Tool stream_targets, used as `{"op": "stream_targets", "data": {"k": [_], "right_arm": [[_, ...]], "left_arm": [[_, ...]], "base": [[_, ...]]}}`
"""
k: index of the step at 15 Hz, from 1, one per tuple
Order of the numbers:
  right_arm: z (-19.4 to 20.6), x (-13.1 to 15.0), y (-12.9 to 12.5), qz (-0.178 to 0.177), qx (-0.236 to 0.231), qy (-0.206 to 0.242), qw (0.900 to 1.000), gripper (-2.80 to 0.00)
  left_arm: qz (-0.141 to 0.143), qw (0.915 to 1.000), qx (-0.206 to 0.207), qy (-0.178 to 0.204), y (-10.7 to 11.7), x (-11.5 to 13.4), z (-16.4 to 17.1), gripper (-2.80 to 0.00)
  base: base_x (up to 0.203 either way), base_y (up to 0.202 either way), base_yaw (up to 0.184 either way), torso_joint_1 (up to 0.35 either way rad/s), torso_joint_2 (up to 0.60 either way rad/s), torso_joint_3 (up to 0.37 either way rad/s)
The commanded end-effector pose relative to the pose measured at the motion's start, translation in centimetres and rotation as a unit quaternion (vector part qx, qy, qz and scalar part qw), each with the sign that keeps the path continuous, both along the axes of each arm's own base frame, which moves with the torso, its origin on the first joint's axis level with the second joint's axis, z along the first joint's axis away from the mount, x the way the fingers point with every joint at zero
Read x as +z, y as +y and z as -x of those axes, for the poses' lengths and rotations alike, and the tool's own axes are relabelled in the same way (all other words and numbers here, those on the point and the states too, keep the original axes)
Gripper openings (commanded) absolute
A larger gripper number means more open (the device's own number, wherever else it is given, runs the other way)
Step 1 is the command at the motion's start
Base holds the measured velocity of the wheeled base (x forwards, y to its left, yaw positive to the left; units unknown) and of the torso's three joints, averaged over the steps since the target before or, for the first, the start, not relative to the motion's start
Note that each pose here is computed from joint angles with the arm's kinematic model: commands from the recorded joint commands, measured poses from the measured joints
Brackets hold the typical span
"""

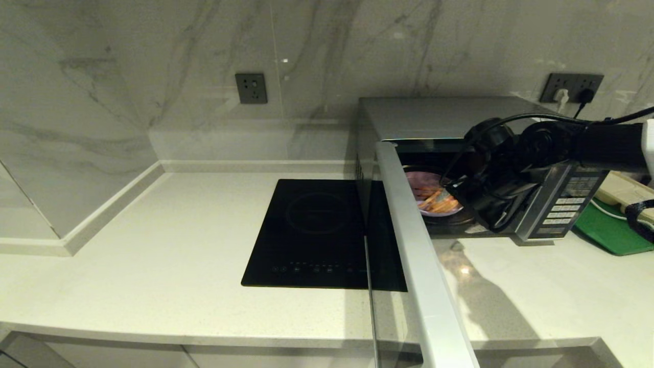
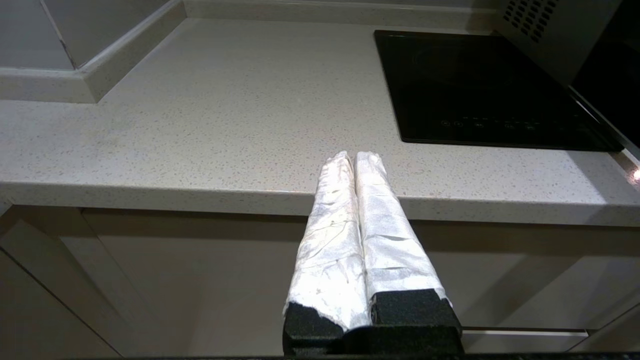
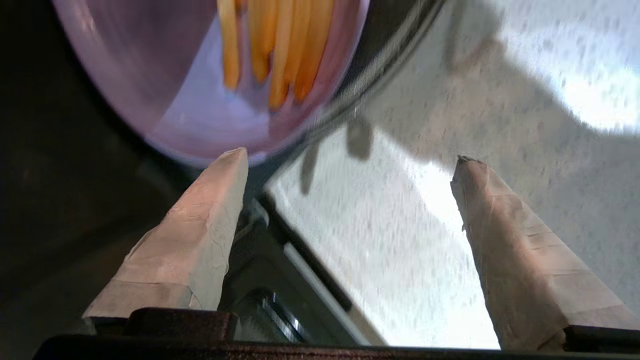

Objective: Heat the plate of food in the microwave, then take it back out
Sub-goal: Take the plate out of the microwave

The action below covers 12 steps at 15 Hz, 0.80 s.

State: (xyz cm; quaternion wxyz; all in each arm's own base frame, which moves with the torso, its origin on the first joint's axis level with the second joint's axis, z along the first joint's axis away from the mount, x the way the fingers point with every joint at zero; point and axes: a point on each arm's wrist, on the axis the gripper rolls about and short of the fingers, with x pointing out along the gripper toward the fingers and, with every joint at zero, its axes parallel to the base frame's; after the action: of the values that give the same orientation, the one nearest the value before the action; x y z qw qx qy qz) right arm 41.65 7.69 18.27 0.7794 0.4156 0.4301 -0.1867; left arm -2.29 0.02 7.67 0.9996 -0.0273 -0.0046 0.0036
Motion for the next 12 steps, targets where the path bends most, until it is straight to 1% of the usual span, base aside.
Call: {"op": "stream_targets", "data": {"k": [1, 4, 12], "right_arm": [[-0.7, -1.3, 0.1, 0.008, -0.011, 0.009, 1.0, 0.0], [-1.2, -1.5, 0.1, 0.007, -0.011, 0.005, 1.0, 0.0], [-1.8, -2.4, 0.1, 0.009, -0.013, 0.011, 1.0, 0.0]], "left_arm": [[0.0, 1.0, 0.0, 0.0, 0.0, 0.0, 0.0, -2.8], [0.0, 1.0, 0.0, 0.0, 0.0, 0.0, 0.0, -2.8], [0.0, 1.0, 0.0, 0.0, 0.0, 0.0, 0.0, -2.8]], "base": [[0.0, 0.0, 0.0, 0.0, 0.0, 0.0], [0.0, 0.0, 0.0, 0.0, 0.0, 0.0], [0.0, 0.0, 0.0, 0.0, 0.0, 0.0]]}}
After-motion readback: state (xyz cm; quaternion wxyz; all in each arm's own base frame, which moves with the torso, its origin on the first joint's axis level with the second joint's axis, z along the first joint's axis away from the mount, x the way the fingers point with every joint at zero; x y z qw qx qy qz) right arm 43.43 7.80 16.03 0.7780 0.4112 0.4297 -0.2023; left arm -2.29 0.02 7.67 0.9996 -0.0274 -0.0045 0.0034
